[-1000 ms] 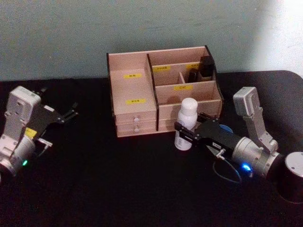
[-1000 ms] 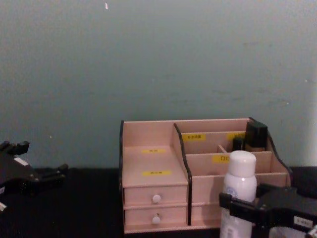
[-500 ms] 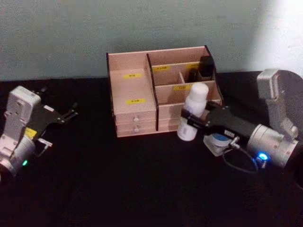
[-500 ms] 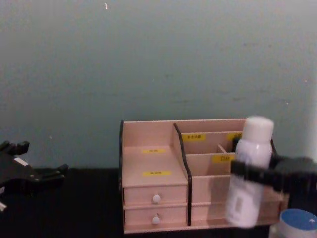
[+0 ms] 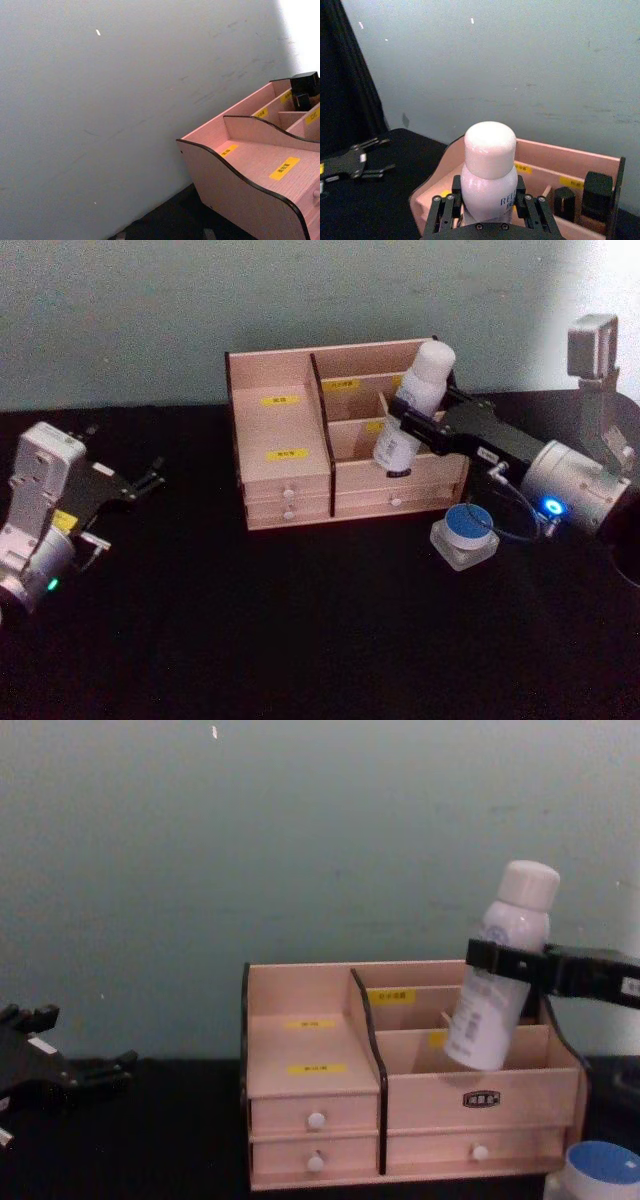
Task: Pick up the facial cleanser and watermelon frost from the table and place them into the tiered storage box.
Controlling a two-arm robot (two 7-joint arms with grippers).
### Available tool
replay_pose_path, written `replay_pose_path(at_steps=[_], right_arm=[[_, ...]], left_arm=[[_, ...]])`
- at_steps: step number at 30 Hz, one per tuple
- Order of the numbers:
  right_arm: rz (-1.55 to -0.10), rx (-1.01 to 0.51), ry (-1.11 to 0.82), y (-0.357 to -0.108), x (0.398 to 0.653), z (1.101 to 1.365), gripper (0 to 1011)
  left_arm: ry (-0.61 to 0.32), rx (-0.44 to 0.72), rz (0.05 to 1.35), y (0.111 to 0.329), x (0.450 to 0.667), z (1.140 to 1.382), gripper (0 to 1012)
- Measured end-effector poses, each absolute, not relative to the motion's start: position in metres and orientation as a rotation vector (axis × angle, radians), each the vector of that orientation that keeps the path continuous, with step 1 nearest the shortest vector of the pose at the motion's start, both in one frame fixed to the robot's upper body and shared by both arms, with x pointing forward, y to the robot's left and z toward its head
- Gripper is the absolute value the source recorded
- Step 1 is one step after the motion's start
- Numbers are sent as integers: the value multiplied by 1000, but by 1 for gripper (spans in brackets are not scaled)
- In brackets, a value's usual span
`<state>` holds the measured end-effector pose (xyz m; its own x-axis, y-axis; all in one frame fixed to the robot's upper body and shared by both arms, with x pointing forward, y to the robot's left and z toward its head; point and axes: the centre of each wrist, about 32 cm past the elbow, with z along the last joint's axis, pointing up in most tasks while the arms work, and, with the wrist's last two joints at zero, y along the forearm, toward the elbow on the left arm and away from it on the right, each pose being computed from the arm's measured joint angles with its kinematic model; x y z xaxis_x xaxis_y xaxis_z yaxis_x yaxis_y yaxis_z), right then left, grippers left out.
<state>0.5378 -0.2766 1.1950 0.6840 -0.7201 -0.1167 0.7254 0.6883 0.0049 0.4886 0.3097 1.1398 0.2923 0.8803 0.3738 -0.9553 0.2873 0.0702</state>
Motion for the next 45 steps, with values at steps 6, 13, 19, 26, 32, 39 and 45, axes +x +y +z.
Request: replay_pose_path(at_steps=[6, 13, 19, 26, 32, 39, 45], right_arm=[[-828, 50, 96, -267, 554, 1199, 594], [-840, 52, 63, -257, 571, 1202, 594], [-858, 58, 31, -251, 583, 1204, 594], [-889, 57, 0, -243, 599, 1204, 594], [-903, 52, -8, -237, 609, 1201, 595], [-911, 42, -1, -233, 616, 1196, 594], [-920, 36, 2, -231, 622, 1191, 595]], left_arm=[[-285, 304, 1248, 310, 489, 1140, 1001], [-285, 304, 1248, 310, 489, 1140, 1001], [-285, 304, 1248, 310, 489, 1140, 1001], [-285, 304, 1248, 310, 489, 1140, 1001], [-285, 305, 1248, 310, 489, 1140, 1001], [-285, 304, 1248, 310, 489, 1140, 1001], [-285, 304, 1248, 310, 489, 1140, 1001]])
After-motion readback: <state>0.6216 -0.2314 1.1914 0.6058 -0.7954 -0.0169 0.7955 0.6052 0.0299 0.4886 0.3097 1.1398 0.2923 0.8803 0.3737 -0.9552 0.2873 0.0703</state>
